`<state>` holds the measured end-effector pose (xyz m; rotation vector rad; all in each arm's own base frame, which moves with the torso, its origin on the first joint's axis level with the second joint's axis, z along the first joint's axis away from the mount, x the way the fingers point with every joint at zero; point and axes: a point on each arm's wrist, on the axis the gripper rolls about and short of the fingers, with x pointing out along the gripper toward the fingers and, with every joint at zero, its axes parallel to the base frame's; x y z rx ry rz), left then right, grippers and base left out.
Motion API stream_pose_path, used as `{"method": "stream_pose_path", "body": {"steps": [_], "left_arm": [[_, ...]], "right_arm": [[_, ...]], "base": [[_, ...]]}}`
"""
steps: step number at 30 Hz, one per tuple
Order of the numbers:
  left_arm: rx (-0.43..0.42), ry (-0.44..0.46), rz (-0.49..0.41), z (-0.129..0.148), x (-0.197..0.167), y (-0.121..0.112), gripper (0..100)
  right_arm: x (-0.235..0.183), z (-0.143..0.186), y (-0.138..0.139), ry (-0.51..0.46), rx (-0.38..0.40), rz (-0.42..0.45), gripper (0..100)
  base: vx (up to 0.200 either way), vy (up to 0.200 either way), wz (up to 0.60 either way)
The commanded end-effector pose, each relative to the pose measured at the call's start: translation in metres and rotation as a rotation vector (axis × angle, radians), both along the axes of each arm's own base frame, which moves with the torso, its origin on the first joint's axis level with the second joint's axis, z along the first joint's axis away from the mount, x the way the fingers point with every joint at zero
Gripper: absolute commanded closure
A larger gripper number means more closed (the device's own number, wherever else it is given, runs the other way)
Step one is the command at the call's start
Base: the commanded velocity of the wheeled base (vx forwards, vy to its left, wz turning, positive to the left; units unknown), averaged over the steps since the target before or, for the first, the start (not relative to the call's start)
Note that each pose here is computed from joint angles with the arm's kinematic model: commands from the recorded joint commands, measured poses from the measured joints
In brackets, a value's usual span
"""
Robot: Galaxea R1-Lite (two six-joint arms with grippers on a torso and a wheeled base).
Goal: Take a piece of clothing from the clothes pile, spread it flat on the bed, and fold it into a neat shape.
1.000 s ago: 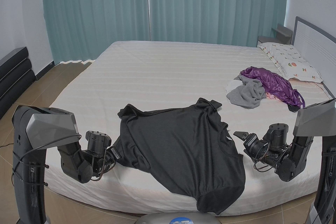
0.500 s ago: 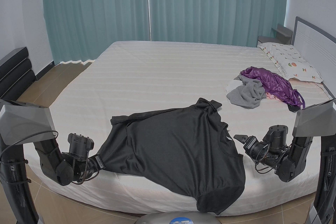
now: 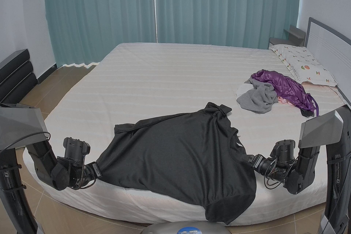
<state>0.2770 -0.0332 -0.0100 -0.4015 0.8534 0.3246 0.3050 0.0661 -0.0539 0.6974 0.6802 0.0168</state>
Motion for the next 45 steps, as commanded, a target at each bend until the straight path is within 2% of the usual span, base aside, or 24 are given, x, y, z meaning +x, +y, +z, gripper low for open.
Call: {"method": "stream_pose_path", "body": {"steps": [1,4,11,14,20,24,26,31,36,37,41,45], "left_arm": [[0.001,0.011,0.006,-0.006,0.003,0.001,100],[0.002,0.024,0.005,-0.01,0.003,0.001,100],[0.0,0.028,0.007,-0.012,0.004,0.001,100],[-0.003,0.023,0.009,-0.012,0.005,0.001,100],[-0.009,0.02,0.008,-0.011,0.006,0.0,100],[-0.012,0.017,0.005,-0.011,0.007,0.0,100],[-0.014,0.019,0.005,-0.013,0.008,0.0,100],[-0.017,0.024,0.01,-0.017,0.01,-0.001,100],[-0.019,0.027,0.01,-0.02,0.012,-0.001,100],[-0.019,0.029,0.01,-0.021,0.013,-0.001,100],[-0.025,0.03,0.017,-0.022,0.014,-0.001,100],[-0.047,-0.008,0.038,-0.022,0.018,-0.002,100]], "right_arm": [[-0.002,-0.012,0.001,0.029,-0.032,0.024,100],[0.0,-0.015,0.002,0.022,-0.058,0.019,100],[0.022,-0.012,-0.001,-0.042,-0.049,-0.013,100],[0.039,-0.005,-0.007,-0.108,-0.032,-0.044,100],[0.049,0.004,-0.01,-0.162,-0.021,-0.059,100],[0.065,0.014,-0.009,-0.249,-0.011,-0.077,100],[0.077,0.017,-0.011,-0.294,-0.018,-0.115,100],[0.094,0.004,-0.012,-0.324,-0.017,-0.166,100],[0.098,-0.006,-0.014,-0.323,-0.02,-0.171,100],[0.097,-0.007,-0.013,-0.32,-0.02,-0.17,0],[0.095,-0.008,-0.013,-0.308,-0.014,-0.163,0],[0.09,0.002,-0.016,-0.317,0.004,-0.173,0]], "base": [[0.0,0.0,0.0],[0.0,0.0,0.0],[0.0,0.0,0.0],[0.0,0.0,0.0],[0.0,0.0,0.0],[0.0,0.0,0.0],[0.0,0.0,0.0],[0.0,0.0,0.0],[0.0,0.0,0.0],[0.0,0.0,0.0],[0.0,0.0,0.0],[0.0,0.0,0.0]]}}
